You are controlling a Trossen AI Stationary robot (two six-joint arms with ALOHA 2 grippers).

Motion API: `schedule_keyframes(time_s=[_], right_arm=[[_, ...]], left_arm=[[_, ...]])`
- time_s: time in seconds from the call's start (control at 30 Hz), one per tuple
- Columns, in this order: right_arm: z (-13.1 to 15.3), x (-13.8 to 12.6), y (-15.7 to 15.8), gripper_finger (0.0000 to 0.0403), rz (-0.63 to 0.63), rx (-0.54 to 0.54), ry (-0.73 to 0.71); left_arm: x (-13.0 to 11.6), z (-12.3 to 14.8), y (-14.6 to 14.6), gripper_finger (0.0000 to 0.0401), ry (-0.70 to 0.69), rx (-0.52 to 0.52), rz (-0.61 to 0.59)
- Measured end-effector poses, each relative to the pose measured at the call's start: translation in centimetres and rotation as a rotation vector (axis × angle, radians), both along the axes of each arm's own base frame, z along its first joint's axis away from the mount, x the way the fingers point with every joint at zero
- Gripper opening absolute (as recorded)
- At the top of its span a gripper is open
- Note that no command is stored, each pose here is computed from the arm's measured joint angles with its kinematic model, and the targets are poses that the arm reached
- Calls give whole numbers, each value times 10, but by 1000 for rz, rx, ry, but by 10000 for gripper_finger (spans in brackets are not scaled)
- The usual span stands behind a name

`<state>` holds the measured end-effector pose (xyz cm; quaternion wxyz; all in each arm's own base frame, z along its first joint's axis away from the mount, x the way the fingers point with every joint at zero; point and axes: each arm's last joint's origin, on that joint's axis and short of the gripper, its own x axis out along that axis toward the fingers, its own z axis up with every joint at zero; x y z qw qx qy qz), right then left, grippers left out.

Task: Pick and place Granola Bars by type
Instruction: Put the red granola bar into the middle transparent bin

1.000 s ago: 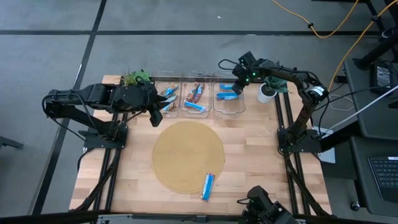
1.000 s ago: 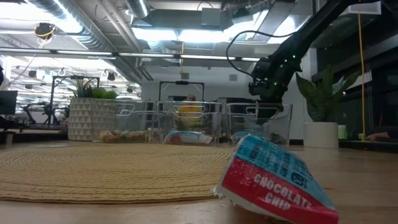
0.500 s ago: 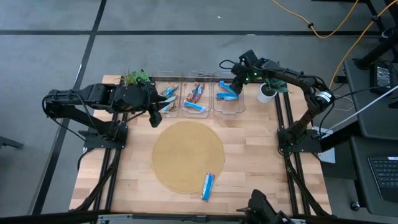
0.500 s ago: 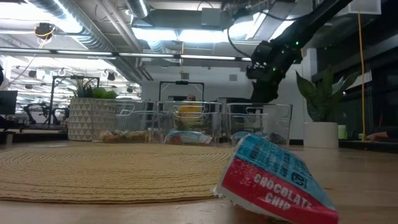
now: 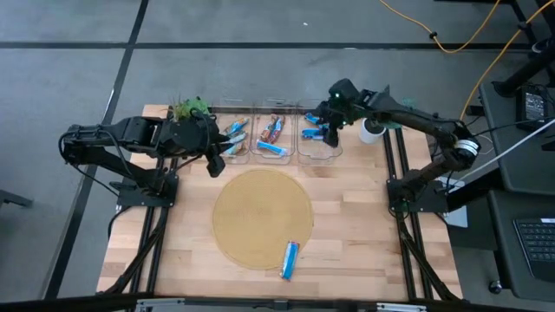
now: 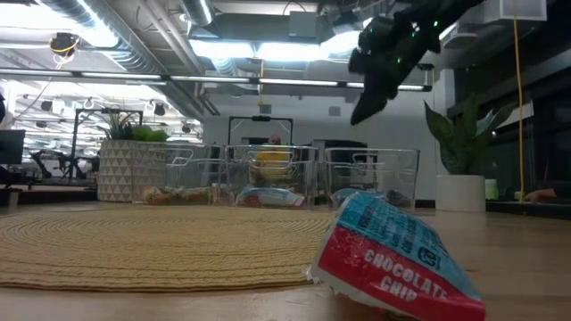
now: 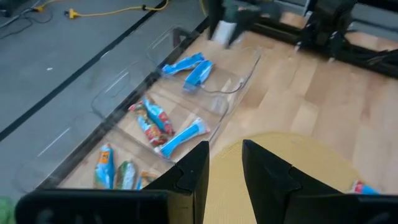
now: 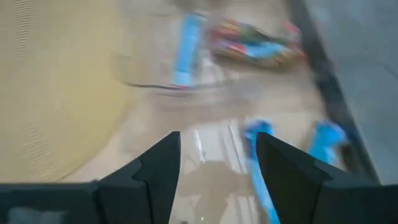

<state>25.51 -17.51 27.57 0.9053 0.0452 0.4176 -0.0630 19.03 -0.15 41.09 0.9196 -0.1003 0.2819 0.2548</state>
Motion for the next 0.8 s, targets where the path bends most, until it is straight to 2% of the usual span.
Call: schedule_keyframes(time_s=[0.2, 0.43, 0.7, 0.8], right_arm=[[19, 11, 49, 210, 283, -5, -87], [33, 19, 106, 210, 479, -13, -128], [35, 27, 164, 210, 661, 38, -131], [34, 27, 187, 210, 739, 19, -127]], left_arm=[[-2, -2, 1, 88, 29, 14, 13], [-4, -4, 1, 88, 58, 17, 14], [-5, -5, 1, 88, 76, 29, 4], [-5, -5, 1, 88, 82, 38, -5]])
